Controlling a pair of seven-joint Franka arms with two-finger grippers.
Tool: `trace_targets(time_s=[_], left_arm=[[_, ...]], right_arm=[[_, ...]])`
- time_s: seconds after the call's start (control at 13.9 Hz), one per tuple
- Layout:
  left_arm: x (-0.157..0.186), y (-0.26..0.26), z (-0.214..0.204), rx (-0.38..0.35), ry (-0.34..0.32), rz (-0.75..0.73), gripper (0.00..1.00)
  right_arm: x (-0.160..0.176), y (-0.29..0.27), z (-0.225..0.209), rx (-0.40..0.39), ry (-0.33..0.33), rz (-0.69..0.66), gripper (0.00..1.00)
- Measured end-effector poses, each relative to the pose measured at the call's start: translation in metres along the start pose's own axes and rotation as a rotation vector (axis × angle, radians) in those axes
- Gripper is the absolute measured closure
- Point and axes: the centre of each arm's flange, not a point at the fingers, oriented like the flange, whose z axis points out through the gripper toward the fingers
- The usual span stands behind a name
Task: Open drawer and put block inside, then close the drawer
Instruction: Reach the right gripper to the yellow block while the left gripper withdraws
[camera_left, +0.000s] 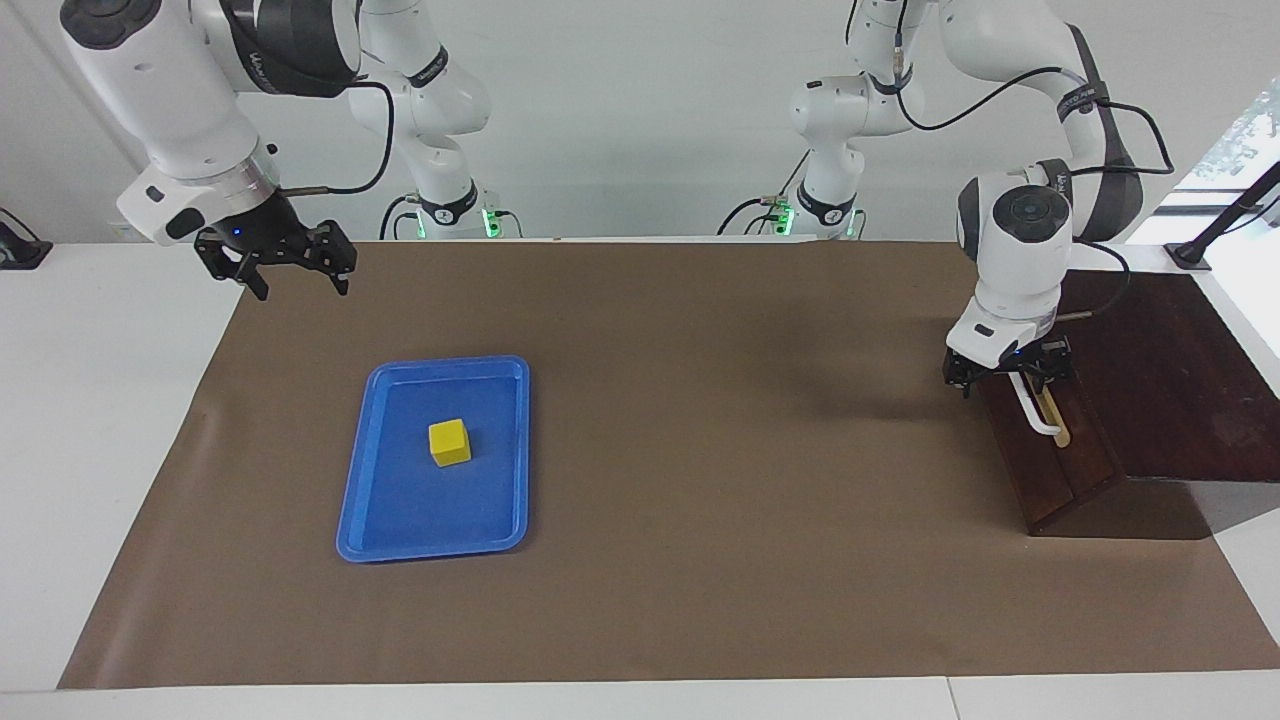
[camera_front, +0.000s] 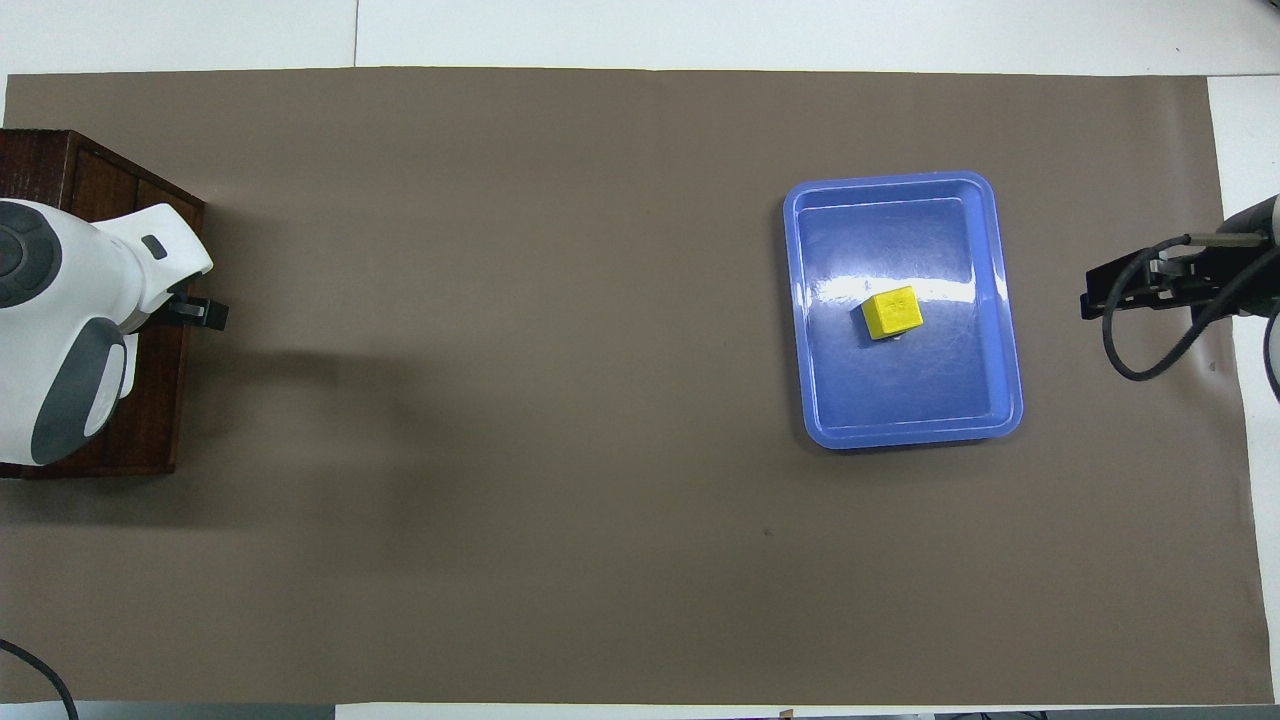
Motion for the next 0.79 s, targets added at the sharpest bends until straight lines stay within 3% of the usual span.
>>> trace_targets(time_s=[0.36, 0.79], left_arm=[[0.001, 0.018, 0.013, -0.005, 0.003, 0.014, 0.0], [0.019, 0.097, -0.006, -0.016, 0.047, -0.029, 0.0]], right_arm=[[0.015, -0.011, 0.069, 0.127, -0.086, 0.434, 0.0], [0.035, 0.004, 0.163, 0.268, -0.195, 0.837, 0.0]])
